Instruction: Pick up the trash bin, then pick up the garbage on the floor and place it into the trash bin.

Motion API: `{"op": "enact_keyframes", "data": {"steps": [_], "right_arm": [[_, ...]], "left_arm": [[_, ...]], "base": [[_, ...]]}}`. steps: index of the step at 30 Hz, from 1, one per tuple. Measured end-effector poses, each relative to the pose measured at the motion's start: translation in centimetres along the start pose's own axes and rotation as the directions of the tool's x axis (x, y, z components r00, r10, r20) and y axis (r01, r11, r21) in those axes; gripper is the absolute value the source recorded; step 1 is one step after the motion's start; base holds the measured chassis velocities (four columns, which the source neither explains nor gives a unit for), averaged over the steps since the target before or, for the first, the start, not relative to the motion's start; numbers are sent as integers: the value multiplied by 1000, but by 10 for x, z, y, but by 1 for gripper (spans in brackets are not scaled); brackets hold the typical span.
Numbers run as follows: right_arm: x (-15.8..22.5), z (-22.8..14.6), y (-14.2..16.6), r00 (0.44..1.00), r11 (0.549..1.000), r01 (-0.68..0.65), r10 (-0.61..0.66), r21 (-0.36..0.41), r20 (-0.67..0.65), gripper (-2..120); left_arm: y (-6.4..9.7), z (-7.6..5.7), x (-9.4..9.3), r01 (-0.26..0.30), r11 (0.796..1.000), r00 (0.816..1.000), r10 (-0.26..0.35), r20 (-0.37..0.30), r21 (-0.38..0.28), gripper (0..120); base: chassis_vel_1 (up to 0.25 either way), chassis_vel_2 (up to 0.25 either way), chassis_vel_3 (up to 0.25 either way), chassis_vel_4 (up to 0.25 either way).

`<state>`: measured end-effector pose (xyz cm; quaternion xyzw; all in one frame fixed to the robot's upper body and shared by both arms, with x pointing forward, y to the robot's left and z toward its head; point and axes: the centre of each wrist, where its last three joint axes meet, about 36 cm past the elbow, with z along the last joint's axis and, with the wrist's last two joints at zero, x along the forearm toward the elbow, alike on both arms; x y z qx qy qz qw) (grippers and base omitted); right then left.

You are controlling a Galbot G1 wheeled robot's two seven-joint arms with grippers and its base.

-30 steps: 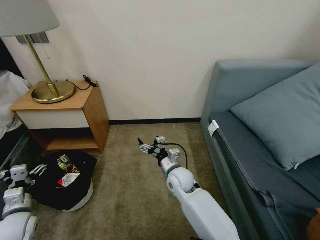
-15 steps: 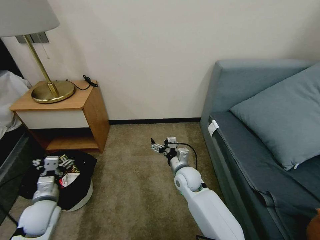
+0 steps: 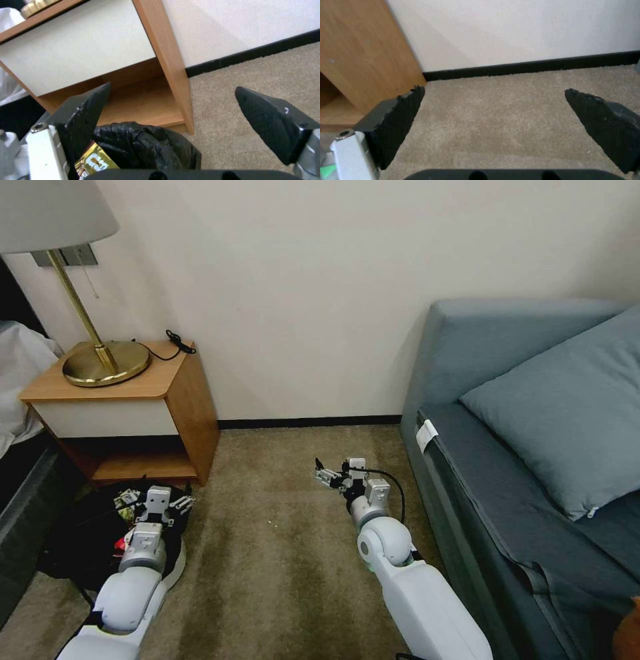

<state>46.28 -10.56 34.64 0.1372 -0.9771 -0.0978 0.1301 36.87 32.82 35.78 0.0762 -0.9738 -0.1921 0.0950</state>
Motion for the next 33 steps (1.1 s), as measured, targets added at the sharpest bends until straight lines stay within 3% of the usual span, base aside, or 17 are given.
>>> {"op": "enact_keyframes", "data": {"steps": [33], "right_arm": [[0,0,1,1000,1000,5,-5,1,1,100]], "left_arm": [[1,0,0,3,1000,1000,-3,0,3,100]], "base": [[0,0,0,0]]}}
